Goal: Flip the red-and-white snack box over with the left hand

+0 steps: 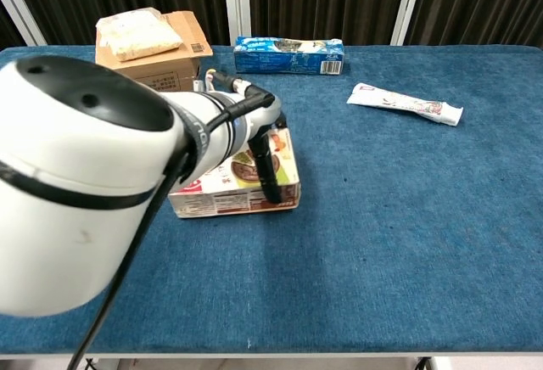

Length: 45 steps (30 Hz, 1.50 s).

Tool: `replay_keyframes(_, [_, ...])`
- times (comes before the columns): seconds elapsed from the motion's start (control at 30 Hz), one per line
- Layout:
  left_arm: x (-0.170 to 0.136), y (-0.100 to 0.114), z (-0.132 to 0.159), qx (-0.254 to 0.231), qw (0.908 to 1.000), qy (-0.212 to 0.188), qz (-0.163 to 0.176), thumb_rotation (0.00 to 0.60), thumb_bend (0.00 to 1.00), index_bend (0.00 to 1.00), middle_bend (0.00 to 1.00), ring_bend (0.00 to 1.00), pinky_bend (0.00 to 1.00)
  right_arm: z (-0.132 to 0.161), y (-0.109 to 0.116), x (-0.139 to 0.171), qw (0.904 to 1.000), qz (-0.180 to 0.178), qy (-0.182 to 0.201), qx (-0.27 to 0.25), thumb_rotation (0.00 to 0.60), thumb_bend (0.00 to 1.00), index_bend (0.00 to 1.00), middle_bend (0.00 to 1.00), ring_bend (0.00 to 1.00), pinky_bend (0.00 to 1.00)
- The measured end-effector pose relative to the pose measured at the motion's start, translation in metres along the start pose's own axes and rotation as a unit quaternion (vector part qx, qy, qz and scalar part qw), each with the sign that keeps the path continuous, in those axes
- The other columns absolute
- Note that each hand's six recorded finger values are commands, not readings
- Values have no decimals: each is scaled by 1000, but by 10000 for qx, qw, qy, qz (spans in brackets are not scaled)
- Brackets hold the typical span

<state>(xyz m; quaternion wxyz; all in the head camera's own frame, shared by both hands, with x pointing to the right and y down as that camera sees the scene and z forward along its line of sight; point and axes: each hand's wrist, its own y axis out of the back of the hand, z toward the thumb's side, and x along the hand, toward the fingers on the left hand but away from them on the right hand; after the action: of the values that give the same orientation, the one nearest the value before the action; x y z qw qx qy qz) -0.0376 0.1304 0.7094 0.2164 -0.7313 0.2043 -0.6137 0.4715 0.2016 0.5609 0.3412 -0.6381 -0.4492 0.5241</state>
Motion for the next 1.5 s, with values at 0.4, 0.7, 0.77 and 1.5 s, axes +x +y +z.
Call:
replay_keyframes(0.4, [-20,48,1,-1737,9763,-1231,378,600,78,305,324,123,0,-1,-2,0,10000,21,-20,-40,600,150,0,0,0,0])
replay_keyframes(0.7, [-17,70,-18,-3473,9106,-2165,570,600,78,305,324,116,0,-4,0,1,10000,-16,-86,-33,600,149,0,0,0,0])
replay_keyframes(0.77, [-14,70,-26,-3826,8932,-2285,604,600,78,305,323,113,0,-4,0,1,9999,-8,-96,-28,600,149,0,0,0,0])
replay_keyframes(1.5, [30,14,-83,-4210,8669,-2450,1062,600,22,305,287,108,0,-1,0,2,9999,-15,-166,-9,600,149,0,0,0,0])
